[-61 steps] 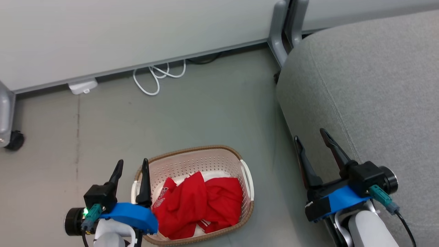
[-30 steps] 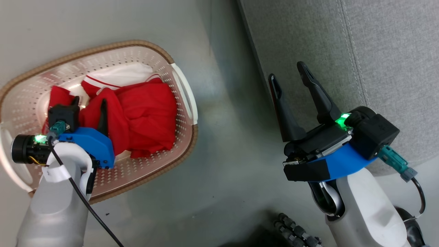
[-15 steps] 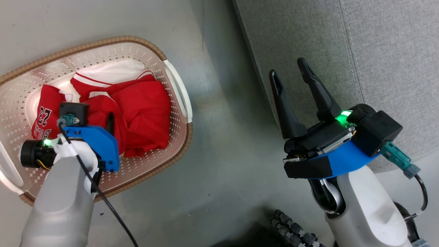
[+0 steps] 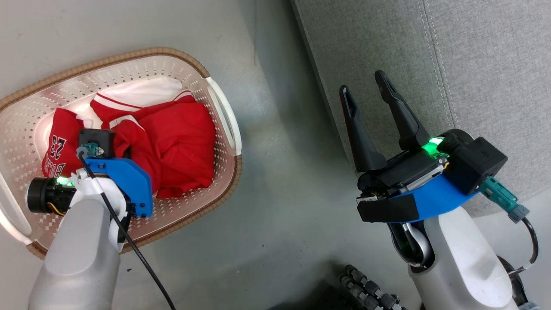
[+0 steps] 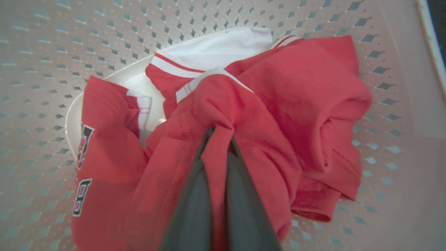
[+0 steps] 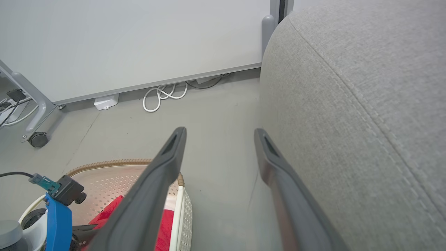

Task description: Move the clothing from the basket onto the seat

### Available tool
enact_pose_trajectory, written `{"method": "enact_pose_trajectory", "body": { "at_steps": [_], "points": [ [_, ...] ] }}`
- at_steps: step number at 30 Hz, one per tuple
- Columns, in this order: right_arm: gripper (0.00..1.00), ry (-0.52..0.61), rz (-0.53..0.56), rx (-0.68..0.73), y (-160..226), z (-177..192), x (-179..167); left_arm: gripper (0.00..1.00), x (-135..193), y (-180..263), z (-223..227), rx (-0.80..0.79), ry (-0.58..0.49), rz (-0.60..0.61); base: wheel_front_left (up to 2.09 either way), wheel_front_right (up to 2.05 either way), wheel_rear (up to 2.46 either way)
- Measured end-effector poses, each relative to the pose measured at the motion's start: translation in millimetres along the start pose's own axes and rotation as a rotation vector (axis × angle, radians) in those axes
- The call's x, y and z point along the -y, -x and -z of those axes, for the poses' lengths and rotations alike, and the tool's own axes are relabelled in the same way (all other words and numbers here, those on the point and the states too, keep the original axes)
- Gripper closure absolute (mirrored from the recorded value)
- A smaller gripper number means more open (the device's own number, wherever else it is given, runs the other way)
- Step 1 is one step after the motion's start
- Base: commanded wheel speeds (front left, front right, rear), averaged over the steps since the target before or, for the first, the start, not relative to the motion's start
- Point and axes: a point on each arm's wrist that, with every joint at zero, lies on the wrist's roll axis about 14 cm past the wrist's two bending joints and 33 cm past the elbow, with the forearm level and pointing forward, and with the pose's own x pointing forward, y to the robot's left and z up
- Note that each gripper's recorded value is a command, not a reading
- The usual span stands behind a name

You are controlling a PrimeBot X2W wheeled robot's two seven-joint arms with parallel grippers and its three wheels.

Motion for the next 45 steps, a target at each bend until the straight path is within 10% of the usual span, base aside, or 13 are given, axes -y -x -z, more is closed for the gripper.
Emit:
{"method": "enact_pose_trajectory", "body": {
  "at_steps": [21, 45],
  "points": [
    [0.00, 0.056, -0.052, 0.089, 2.0, -38.1, -18.7, 1.00, 27.9, 51.6, -56.5, 0.206, 0.041, 0.024, 0.00, 0.00, 0.00],
    [0.00, 0.117, -0.201, 0.260, 75.5, -109.5, -88.5, 1.00, 73.5, 228.6, -154.3, 0.725, -0.029, 0.036, 0.00, 0.00, 0.00]
  ]
}}
